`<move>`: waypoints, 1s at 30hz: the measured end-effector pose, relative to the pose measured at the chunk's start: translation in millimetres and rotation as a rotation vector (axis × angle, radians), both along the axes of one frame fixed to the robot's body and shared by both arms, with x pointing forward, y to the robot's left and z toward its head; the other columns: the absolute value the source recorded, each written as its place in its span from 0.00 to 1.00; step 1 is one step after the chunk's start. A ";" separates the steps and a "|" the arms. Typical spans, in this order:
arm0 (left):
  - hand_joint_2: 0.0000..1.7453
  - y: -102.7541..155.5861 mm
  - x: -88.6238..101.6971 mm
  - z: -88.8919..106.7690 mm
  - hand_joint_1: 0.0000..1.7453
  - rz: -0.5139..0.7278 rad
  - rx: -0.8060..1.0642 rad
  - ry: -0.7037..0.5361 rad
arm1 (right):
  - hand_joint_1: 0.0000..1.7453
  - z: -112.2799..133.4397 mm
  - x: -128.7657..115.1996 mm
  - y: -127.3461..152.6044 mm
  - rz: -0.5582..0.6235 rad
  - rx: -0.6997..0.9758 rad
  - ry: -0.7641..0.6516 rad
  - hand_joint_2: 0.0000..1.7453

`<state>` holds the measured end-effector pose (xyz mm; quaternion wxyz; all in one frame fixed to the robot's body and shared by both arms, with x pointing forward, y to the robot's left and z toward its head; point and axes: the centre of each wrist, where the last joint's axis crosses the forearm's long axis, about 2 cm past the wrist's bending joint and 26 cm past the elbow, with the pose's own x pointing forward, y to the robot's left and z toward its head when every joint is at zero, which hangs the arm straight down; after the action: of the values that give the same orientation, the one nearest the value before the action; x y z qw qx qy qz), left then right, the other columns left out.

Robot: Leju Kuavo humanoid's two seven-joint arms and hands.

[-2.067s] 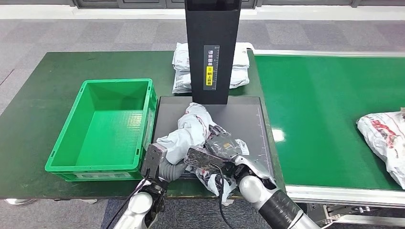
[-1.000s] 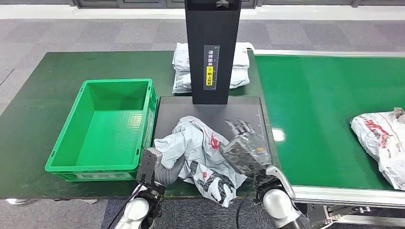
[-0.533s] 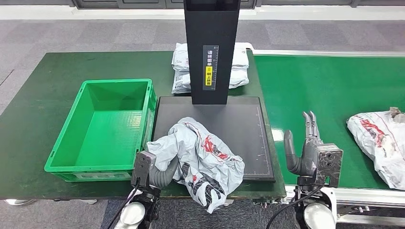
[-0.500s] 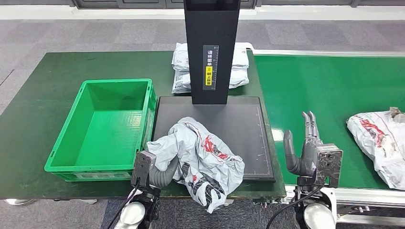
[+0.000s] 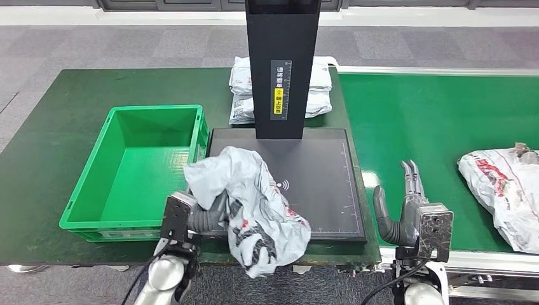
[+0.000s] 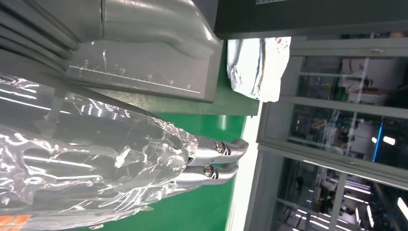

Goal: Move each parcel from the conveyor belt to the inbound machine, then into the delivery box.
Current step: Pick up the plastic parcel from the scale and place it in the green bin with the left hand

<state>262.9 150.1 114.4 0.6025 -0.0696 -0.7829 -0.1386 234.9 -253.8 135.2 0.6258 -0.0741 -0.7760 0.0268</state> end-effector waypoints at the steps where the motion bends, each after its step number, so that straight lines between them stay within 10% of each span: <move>1: 1.00 4.8 9.7 15.8 1.00 0.017 0.019 -0.059 | 0.00 -0.6 -1.0 -0.9 -0.004 0.000 0.003 1.00; 7: 1.00 23.8 48.7 96.4 1.00 0.091 0.060 -0.318 | 0.00 -2.1 -2.4 -5.6 -0.020 0.002 0.006 1.00; 30: 1.00 81.5 135.3 217.6 1.00 0.419 0.245 -0.502 | 0.00 -4.7 10.7 0.0 0.011 -0.005 0.041 1.00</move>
<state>398.1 231.6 332.0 0.4106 0.2015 -0.8814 -0.1178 245.6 -253.8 130.5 0.6414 -0.0708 -0.7632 0.0337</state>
